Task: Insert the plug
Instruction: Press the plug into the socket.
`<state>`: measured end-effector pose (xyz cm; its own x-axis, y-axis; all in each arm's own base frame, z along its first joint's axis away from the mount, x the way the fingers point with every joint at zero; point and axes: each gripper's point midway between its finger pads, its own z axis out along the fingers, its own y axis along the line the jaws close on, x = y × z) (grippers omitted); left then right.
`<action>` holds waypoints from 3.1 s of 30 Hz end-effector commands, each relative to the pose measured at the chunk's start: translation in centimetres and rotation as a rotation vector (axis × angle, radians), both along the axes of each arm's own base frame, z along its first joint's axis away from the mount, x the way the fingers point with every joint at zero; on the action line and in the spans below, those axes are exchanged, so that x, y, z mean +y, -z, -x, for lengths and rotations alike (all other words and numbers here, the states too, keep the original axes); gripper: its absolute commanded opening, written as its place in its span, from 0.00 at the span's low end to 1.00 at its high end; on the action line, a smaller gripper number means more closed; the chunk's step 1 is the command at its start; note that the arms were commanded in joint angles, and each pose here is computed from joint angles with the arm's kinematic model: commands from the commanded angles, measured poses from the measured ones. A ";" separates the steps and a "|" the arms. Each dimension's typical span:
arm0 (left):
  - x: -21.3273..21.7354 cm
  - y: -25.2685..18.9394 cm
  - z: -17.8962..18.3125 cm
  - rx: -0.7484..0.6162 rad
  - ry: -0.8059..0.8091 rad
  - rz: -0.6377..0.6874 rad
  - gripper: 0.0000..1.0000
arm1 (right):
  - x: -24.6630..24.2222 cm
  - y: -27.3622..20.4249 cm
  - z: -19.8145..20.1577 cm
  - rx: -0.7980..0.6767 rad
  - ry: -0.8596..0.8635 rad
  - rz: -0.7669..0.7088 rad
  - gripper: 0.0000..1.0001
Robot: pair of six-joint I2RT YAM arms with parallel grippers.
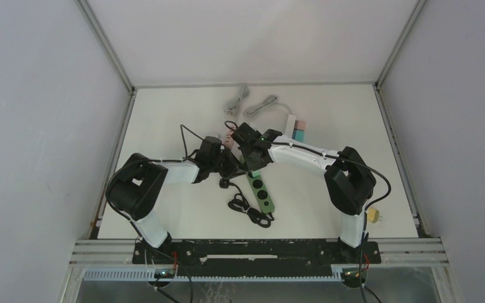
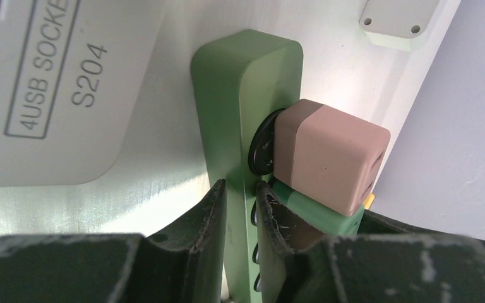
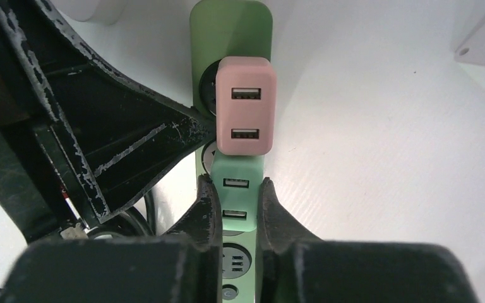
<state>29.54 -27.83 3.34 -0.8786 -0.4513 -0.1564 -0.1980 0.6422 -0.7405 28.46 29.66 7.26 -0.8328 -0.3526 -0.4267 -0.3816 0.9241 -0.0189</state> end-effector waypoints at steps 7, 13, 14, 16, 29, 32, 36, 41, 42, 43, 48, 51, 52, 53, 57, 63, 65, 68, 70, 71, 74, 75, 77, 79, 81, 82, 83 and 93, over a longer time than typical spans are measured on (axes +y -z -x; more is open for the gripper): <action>0.3 0.5 0.9 0.016 0.008 -0.014 0.27 | -1.9 4.2 1.5 0.063 0.007 0.031 0.00; 0.3 0.5 1.0 0.018 0.008 -0.014 0.28 | -4.2 7.3 3.4 0.131 0.008 0.109 0.00; 0.3 0.5 1.0 0.017 0.008 -0.013 0.27 | -4.3 7.7 3.5 0.138 0.004 0.121 0.00; 0.3 0.5 1.0 0.016 0.009 -0.014 0.27 | -5.4 8.8 4.3 0.167 0.001 0.154 0.00; 0.4 0.6 1.1 0.017 0.008 -0.016 0.27 | -4.2 10.7 6.8 0.253 -0.066 0.153 0.00; 0.4 0.6 1.0 0.016 0.006 -0.017 0.27 | -4.7 10.4 6.4 0.253 -0.030 0.117 0.00; 0.6 0.6 1.2 0.015 0.003 -0.019 0.27 | -5.9 10.8 6.7 0.266 -0.015 0.119 0.00; 0.4 0.5 1.1 0.014 0.005 -0.013 0.27 | -6.3 11.9 7.8 0.284 -0.019 0.138 0.00; 0.4 0.5 1.1 0.013 0.005 -0.012 0.28 | -6.4 12.1 8.0 0.290 -0.017 0.138 0.00; 0.5 0.5 1.1 0.012 0.004 -0.015 0.28 | -6.4 12.3 8.2 0.295 -0.016 0.140 0.00; 0.5 0.4 1.1 0.011 0.000 -0.014 0.27 | -6.4 12.9 8.8 0.303 -0.033 0.164 0.00; 0.5 0.1 1.1 0.007 -0.001 -0.009 0.28 | -6.8 13.2 9.0 0.310 -0.030 0.185 0.00; 0.5 0.0 1.1 0.004 -0.001 -0.007 0.28 | -6.8 13.2 9.0 0.310 -0.030 0.188 0.00; 0.5 -0.3 1.0 -0.002 -0.002 -0.004 0.28 | -6.7 13.1 9.0 0.305 -0.033 0.187 0.00; 0.7 -1.4 0.7 -0.034 -0.002 -0.012 0.28 | -6.3 12.2 8.4 0.272 -0.031 0.166 0.00; 1.3 -2.7 0.8 -0.073 -0.012 -0.024 0.33 | -3.8 8.5 6.1 0.172 -0.029 0.073 0.02; 1.5 -3.2 0.9 -0.086 -0.015 -0.030 0.34 | -3.0 7.1 5.2 0.140 -0.029 0.049 0.15; 2.1 -4.1 1.1 -0.110 -0.022 -0.045 0.37 | -2.1 5.0 3.9 0.086 -0.008 0.020 0.39; 2.6 -4.8 1.1 -0.133 -0.032 -0.064 0.39 | -1.2 3.1 3.0 0.044 0.003 -0.023 0.51; 2.9 -5.1 1.2 -0.146 -0.036 -0.073 0.41 | -0.8 2.2 2.6 0.026 0.006 -0.046 0.55; 3.8 -6.1 1.3 -0.181 -0.054 -0.103 0.46 | 0.4 -0.8 1.7 -0.039 0.017 -0.129 0.64; 4.1 -6.5 1.3 -0.196 -0.058 -0.111 0.48 | 0.7 -1.8 1.6 -0.060 0.017 -0.157 0.66; 4.7 -7.2 1.5 -0.220 -0.064 -0.130 0.51 | 1.1 -3.8 1.4 -0.094 0.016 -0.208 0.71; 5.5 -7.9 1.8 -0.246 -0.069 -0.156 0.55 | 1.0 -5.7 1.4 -0.126 0.018 -0.246 0.73; 6.4 -8.8 2.0 -0.279 -0.081 -0.184 0.59 | 0.4 -6.7 1.5 -0.145 0.027 -0.249 0.77; 6.9 -9.5 2.1 -0.303 -0.088 -0.199 0.61 | 0.0 -7.1 1.6 -0.154 0.034 -0.243 0.78; 7.4 -10.0 2.2 -0.321 -0.093 -0.216 0.64 | -0.5 -7.4 1.7 -0.164 0.041 -0.233 0.79; 13.3 -15.7 3.7 -0.531 -0.203 -0.364 0.83 | -7.3 -8.9 2.5 -0.263 0.212 -0.149 0.97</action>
<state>26.47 -17.45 18.53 -0.6026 -0.4885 -0.6310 0.0043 0.7887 -0.6147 26.05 25.74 15.21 -0.7453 -0.1773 -0.6427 -0.3000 0.9501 0.0859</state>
